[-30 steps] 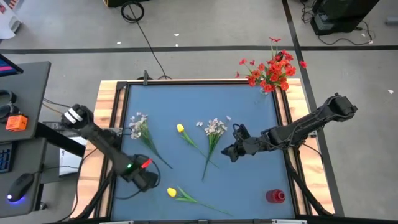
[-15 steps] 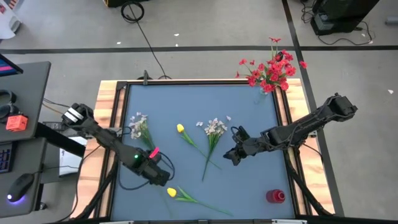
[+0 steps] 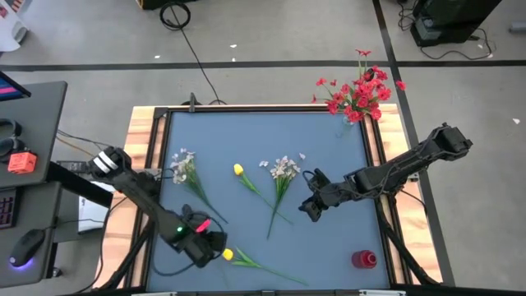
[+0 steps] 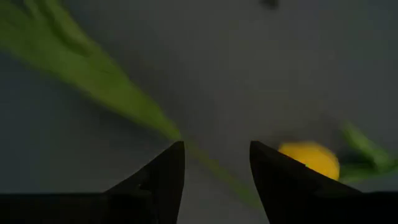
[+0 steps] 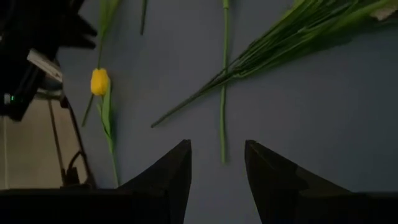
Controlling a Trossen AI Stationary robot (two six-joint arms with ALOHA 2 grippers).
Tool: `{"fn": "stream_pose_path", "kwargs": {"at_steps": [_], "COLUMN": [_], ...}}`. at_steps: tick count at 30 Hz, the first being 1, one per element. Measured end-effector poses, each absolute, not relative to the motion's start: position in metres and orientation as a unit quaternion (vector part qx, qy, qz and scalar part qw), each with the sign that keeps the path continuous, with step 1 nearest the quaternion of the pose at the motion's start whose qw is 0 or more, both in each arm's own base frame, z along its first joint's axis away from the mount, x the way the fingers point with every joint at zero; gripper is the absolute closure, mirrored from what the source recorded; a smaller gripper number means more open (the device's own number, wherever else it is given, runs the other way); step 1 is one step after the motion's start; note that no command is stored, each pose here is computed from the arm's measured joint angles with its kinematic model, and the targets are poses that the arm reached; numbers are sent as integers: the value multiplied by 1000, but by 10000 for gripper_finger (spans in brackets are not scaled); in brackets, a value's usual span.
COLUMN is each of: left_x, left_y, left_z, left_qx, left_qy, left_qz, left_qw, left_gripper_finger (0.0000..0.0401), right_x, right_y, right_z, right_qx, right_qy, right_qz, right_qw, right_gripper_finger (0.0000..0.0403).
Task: Sort flowers into vase by color
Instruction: Put the black flower into the transparent vase
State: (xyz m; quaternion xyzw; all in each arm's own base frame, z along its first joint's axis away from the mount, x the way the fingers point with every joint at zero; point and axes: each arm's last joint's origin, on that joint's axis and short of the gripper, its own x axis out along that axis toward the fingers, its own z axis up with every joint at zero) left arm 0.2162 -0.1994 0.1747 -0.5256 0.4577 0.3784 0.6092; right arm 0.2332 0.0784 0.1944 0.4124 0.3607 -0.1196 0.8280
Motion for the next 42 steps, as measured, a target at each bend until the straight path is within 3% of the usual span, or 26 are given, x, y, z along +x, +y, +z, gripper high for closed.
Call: {"fn": "stream_pose_path", "kwargs": {"at_steps": [17,24,30,38,42], "left_x": [222,225,231,230,229], "left_y": [-185,-176,-178,-186,-185], "left_z": [170,158,142,135,136], "left_qx": [-522,-498,-477,-459,-437], "left_qy": [516,508,510,521,542], "left_qz": [421,461,475,458,434], "left_qw": [533,531,536,556,572], "left_gripper_finger": [216,223,272,372,393], "right_x": [229,230,234,248,255], "right_y": [82,79,72,53,47], "right_z": [191,191,193,205,213], "right_qx": [381,348,333,306,321], "right_qy": [413,408,386,274,220], "right_qz": [-65,-67,-83,-139,-147], "right_qw": [825,842,856,901,909], "right_gripper_finger": [245,245,245,245,245]}}
